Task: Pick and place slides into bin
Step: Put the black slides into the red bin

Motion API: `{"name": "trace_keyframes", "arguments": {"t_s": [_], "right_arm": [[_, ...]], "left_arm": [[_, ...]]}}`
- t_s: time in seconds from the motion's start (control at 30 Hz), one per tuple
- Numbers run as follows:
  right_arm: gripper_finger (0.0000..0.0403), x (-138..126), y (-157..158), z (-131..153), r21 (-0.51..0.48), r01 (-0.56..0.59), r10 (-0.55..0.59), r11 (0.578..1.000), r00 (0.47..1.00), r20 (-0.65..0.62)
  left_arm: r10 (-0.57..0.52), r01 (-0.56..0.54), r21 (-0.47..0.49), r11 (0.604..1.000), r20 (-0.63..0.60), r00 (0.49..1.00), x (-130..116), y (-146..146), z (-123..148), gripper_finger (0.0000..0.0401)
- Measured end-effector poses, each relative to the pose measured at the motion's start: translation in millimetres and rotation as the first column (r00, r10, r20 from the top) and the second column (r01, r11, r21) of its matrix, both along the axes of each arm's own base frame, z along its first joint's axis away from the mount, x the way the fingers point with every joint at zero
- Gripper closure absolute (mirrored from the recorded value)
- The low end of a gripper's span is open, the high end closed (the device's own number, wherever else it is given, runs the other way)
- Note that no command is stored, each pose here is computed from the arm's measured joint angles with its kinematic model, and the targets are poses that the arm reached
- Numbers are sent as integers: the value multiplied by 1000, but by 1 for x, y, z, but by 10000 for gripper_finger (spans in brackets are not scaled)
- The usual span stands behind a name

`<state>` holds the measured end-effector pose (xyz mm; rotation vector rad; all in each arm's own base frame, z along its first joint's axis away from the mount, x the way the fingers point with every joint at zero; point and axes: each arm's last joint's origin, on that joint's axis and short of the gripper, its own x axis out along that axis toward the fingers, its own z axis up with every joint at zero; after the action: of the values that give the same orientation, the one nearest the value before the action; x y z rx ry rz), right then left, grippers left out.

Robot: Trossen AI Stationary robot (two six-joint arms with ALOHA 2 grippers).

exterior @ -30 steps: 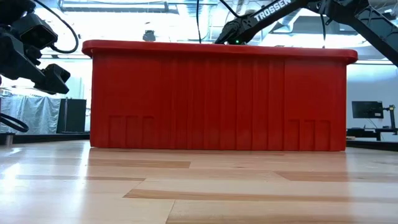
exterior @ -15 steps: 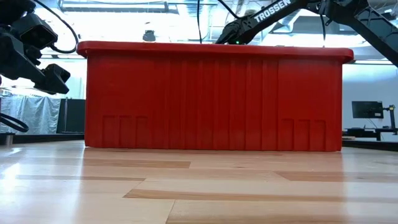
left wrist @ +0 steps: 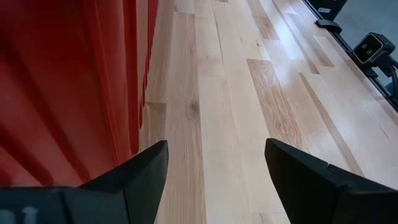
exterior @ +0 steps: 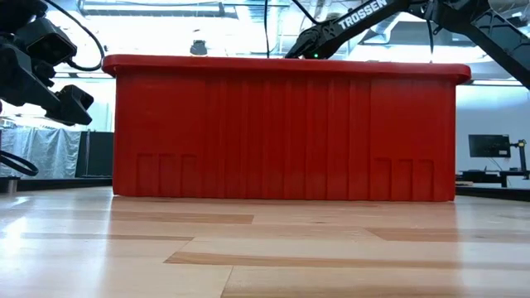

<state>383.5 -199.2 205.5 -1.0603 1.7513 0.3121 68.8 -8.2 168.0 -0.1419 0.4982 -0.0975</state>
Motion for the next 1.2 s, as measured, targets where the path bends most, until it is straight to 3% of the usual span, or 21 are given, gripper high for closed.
{"name": "trace_keyframes", "arguments": {"t_s": [0.47, 0.83, 1.0, 1.2], "right_arm": [[158, -2, -7, 3, -46, -3, 3, 999, 1000, -7], [158, 11, -10, 7, -133, 2, 12, 991, 995, 100], [160, 21, -14, 14, -265, 105, -45, 959, 973, 224], [193, 31, -11, 24, -321, 137, -32, 937, 949, 313]], "left_arm": [[0, 0, 0, 1000, 0, 1000, 0, 0, 0, 143], [1, -1, 0, 1000, 0, 1000, 0, 0, 0, 143], [0, 0, 0, 1000, 0, 1000, 0, 0, 0, 143], [0, 0, 0, 1000, 0, 1000, 0, 0, 0, 143]]}}
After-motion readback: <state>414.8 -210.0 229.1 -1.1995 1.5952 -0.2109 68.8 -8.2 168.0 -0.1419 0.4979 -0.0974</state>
